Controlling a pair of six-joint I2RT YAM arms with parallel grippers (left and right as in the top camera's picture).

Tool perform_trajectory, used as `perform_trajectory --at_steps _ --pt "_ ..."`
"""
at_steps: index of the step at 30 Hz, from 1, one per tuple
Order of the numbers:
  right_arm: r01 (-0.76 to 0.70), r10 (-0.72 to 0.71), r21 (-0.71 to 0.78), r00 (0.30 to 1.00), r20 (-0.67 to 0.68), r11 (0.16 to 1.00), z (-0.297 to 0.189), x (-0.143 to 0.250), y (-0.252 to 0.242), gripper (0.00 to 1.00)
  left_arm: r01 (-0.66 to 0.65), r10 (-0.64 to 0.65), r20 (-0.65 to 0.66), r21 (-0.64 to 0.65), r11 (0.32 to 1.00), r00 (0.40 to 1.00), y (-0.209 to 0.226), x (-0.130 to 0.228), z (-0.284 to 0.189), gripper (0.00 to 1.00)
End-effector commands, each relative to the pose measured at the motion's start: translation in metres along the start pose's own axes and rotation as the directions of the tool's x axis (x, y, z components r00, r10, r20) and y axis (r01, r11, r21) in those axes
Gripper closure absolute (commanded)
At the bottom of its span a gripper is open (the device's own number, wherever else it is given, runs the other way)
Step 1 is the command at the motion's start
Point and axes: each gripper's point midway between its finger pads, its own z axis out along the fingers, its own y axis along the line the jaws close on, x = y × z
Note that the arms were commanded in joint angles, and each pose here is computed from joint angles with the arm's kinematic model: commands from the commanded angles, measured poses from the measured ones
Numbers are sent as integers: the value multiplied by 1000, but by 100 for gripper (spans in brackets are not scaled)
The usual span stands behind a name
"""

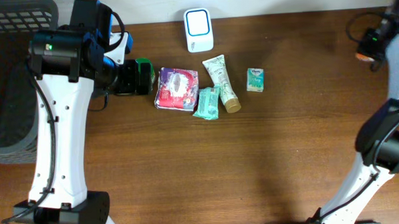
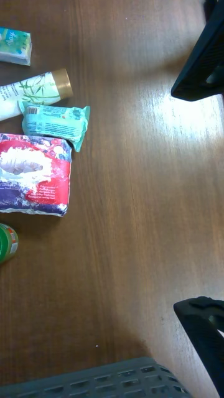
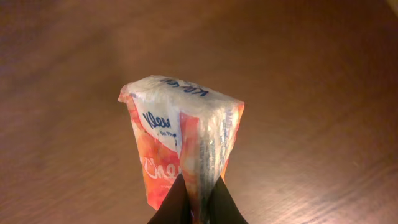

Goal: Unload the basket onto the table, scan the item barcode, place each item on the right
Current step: 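Hold the orange pack at the scanner window, then carry it right, then release the orange pack at the far right and return the right gripper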

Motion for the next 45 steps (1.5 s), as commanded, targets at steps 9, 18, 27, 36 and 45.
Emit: perform_trajectory --at_steps 9,18,27,36,45 --pt "-698 706 136 708 -16 704 75 39 -158 94 -15 15 18 2 1000 1000 0 1 -6 1" --pt "-589 577 -281 806 -134 758 29 -5 -79 1 -15 15 18 2 1000 1000 0 1 -6 1" --pt "14 -229 -696 949 -217 718 -68 84 195 7 -15 15 18 2 1000 1000 0 1 -6 1" --pt "329 -499 -504 830 -248 798 -29 175 278 25 -15 15 18 2 1000 1000 0 1 -6 1" --pt "242 -478 -518 787 -389 820 20 208 263 48 -15 15 18 2 1000 1000 0 1 -6 1"
